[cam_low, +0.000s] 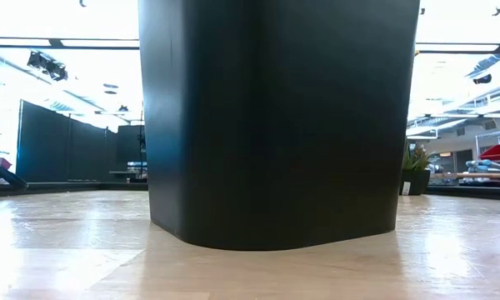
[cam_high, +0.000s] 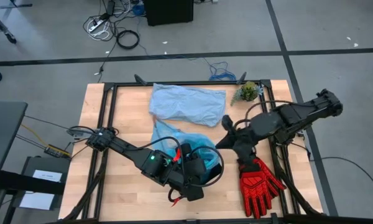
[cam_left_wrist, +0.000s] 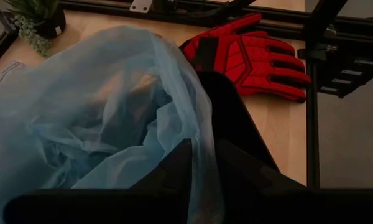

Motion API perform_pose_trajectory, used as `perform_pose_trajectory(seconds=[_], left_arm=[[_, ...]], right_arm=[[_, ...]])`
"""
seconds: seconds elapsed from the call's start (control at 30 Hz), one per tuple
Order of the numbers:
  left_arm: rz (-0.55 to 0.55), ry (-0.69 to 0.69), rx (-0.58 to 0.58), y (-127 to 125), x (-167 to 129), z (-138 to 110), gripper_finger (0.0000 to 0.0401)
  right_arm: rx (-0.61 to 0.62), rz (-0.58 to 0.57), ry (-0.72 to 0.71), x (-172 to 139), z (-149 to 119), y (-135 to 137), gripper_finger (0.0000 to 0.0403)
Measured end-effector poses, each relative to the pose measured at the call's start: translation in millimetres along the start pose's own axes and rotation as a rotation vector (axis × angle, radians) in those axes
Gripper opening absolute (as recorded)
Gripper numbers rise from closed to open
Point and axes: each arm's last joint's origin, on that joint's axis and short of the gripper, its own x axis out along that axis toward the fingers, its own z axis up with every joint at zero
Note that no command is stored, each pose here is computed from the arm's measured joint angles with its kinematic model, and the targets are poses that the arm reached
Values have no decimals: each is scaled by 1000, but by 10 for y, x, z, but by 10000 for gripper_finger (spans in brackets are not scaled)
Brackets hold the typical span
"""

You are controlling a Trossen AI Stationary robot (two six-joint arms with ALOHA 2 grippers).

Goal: Place trash/remove bag and relplace
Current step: Close the light blue trash bag

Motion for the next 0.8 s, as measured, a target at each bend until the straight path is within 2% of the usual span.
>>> perform_pose_trajectory(seconds=[0.07, 0.17, 0.37, 0.43, 0.8], left_arm=[[0, 0, 0, 0, 0, 0, 83], [2, 3, 7, 2, 0, -3, 84], [7, 10, 13, 7, 0, -11, 84], [7, 10, 13, 7, 0, -11, 84], [7, 10, 11, 7, 0, -11, 84]], right_arm=[[7, -45, -34, -93, 37, -39, 0], [7, -24, -41, -162, 29, -32, 0], [43, 211, 17, -61, -70, 137, 5], [48, 252, 31, 28, -76, 183, 15], [-9, 305, 95, 335, -117, 290, 92]])
